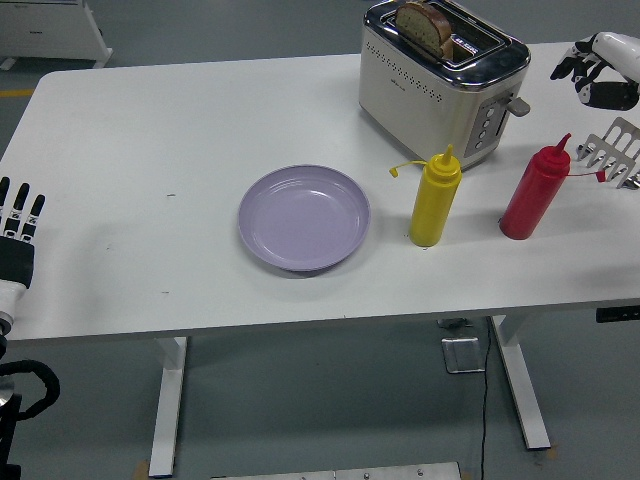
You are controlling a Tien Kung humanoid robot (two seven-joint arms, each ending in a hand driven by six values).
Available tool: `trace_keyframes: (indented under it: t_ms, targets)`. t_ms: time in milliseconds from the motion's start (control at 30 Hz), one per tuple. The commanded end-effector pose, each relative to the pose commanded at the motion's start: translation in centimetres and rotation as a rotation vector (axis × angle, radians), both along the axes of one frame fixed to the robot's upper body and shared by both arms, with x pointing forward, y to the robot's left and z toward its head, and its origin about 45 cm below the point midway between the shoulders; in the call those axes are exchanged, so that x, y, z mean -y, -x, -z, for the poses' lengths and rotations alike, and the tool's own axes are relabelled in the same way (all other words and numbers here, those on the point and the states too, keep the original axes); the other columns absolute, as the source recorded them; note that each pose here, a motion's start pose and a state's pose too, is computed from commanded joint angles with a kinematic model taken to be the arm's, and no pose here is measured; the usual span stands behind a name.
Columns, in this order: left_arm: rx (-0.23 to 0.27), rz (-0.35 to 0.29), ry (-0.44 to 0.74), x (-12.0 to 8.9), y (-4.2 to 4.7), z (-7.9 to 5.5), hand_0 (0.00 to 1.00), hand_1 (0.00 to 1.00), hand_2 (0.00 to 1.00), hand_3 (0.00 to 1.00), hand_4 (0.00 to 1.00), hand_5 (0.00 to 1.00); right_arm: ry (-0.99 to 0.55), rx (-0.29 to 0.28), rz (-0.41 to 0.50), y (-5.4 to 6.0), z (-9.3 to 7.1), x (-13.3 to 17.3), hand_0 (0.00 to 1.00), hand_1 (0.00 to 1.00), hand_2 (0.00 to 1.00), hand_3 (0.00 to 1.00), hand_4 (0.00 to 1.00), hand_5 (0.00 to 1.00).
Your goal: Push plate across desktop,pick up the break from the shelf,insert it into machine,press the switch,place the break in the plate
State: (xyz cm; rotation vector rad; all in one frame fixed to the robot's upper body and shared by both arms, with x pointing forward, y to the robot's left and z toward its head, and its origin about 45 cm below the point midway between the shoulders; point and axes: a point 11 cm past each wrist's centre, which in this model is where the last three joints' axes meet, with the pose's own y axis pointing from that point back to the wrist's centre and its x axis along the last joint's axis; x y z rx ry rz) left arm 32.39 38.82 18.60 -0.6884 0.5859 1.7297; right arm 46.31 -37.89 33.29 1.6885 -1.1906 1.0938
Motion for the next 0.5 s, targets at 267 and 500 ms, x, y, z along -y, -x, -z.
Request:
trace_keyframes:
  t_ms: [267,500]
  targets:
    - [0.005,-0.006,0.002,-0.1,-0.10,-0.1,0.862,0.866,0.927,0.845,0.593,0.998,0.030,-0.008,-0.025,-0.4,0.0,-1.3,0.585,0.590,0.607,0.547,0.002,0.002]
    - [0.008,-0.007,0.002,-0.2,-0.20,-0.2,0.863,0.866,0.926,0.847,0.594,0.998,0.054,-0.031,-0.036,-0.4,0.4,-1.9,0.589,0.586,0.600,0.541,0.002,0.002]
